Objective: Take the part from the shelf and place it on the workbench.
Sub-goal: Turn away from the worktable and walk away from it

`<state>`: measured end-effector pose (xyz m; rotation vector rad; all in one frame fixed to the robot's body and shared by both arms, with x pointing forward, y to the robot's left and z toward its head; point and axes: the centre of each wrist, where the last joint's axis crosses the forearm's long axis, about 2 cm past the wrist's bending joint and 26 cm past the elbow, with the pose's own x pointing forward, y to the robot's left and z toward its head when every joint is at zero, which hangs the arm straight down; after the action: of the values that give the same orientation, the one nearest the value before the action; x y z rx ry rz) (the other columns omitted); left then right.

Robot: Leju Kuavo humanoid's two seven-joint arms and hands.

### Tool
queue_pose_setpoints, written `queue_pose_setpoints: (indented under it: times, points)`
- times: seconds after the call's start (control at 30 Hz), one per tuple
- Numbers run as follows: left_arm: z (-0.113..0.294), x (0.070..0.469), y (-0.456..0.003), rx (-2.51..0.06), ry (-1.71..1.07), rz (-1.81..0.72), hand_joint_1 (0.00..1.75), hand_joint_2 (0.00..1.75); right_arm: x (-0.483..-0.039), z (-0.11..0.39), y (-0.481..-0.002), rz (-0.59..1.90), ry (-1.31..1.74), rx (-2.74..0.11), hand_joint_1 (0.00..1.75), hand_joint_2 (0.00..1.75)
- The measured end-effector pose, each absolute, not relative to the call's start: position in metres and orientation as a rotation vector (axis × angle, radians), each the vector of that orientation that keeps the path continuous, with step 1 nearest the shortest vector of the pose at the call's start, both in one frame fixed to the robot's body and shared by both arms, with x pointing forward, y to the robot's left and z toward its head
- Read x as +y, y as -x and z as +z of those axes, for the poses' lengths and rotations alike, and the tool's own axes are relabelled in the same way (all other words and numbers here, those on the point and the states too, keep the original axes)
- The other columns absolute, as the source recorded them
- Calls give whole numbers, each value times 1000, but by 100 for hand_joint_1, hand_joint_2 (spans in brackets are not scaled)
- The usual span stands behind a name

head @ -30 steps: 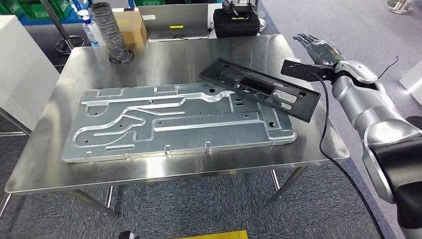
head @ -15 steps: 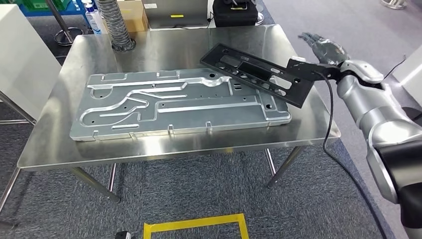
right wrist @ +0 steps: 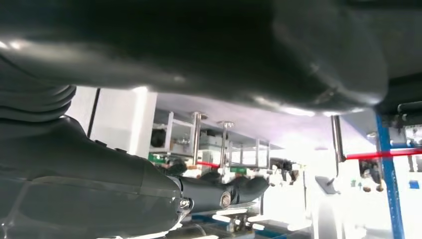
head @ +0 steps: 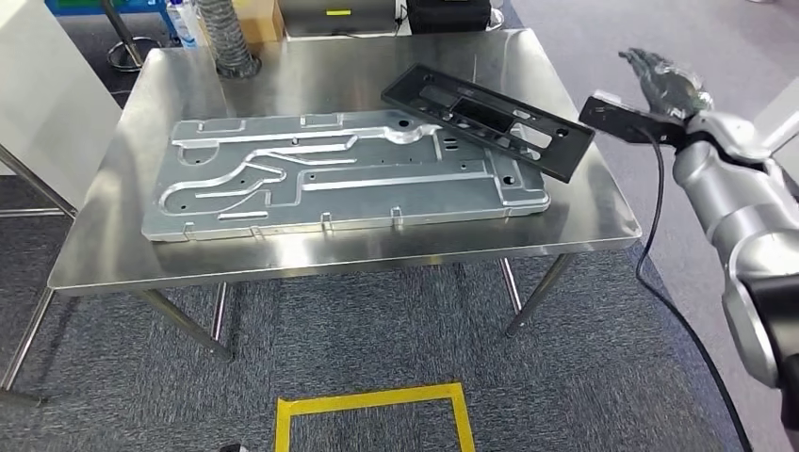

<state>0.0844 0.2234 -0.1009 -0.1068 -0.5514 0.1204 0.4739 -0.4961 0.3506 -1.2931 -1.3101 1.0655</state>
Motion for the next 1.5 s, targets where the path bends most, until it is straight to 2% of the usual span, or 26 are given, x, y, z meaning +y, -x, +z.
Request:
queue_pose_setpoints:
  times: [0.17, 0.3, 0.53, 0.8, 0.97, 1.17, 1.37, 1.5]
  points:
    - [-101, 224, -86, -556, 107, 120, 0, 0, -514, 336, -464, 1002, 1304, -1264, 0, 0]
    - [-101, 224, -86, -556, 108, 116, 0, 0, -555, 306, -436, 861, 1316, -1219, 0, 0]
    - [-101, 225, -87, -552, 106, 95, 0, 0, -629, 218, -345, 579, 1294, -1113, 0, 0]
    - [-101, 228, -87, -546, 95, 98, 0, 0, -636, 113, -252, 407, 1178, -948, 0, 0]
    - [-100, 229, -91, -553, 91, 100, 0, 0, -596, 45, -212, 170, 915, -906, 0, 0]
    - [-100, 230, -91, -534, 87, 62, 0, 0, -475, -57, -142, -135, 498, -697, 0, 0]
    - [-100, 231, -91, -510, 83, 12, 0, 0, -373, -96, -99, -323, 241, -481, 0, 0]
    - [-100, 231, -93, -509, 73, -11, 0, 0, -320, -103, -92, -422, 124, -408, 0, 175]
